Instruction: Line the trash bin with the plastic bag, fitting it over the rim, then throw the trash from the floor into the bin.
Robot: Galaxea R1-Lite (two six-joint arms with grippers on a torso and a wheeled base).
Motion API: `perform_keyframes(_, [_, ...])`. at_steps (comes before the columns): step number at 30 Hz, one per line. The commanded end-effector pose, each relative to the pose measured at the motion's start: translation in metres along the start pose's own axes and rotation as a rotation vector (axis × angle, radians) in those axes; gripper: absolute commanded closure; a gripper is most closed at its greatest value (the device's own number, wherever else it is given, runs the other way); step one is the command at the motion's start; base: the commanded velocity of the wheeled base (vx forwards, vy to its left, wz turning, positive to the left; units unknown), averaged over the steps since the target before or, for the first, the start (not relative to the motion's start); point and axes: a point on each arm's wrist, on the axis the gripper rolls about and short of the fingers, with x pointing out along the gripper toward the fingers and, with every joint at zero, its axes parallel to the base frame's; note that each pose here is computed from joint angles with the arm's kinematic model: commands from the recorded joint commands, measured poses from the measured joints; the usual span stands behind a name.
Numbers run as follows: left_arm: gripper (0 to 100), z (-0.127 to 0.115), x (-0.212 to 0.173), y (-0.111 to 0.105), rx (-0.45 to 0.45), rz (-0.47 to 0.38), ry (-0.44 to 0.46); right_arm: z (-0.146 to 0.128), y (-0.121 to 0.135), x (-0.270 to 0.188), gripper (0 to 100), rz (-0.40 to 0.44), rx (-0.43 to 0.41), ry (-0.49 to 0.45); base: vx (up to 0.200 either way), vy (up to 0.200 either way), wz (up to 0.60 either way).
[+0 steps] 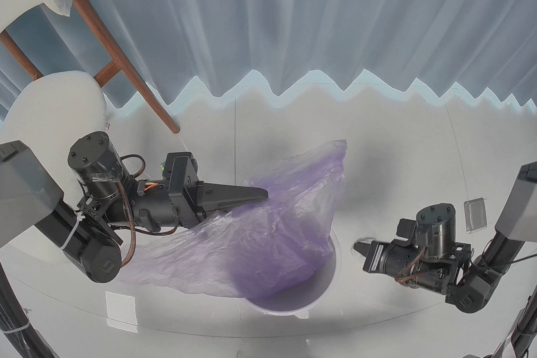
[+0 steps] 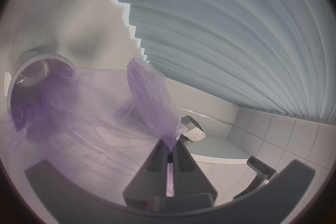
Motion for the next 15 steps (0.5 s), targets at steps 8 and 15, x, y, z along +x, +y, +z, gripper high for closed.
perform_keyframes(8, [100, 0.011, 0.020, 0.008, 0.001, -0.015, -0.048, -0.060, 0.064, -0.029, 100, 0.225, -0.084, 0.187, 0.000, 0.000, 0.00])
perform_keyframes(15, [100, 0.006, 0.029, 0.007, -0.005, -0.020, -0.081, -0.101, 0.094, -0.005, 100, 0.285, -0.125, 0.285, 0.000, 0.000, 0.00])
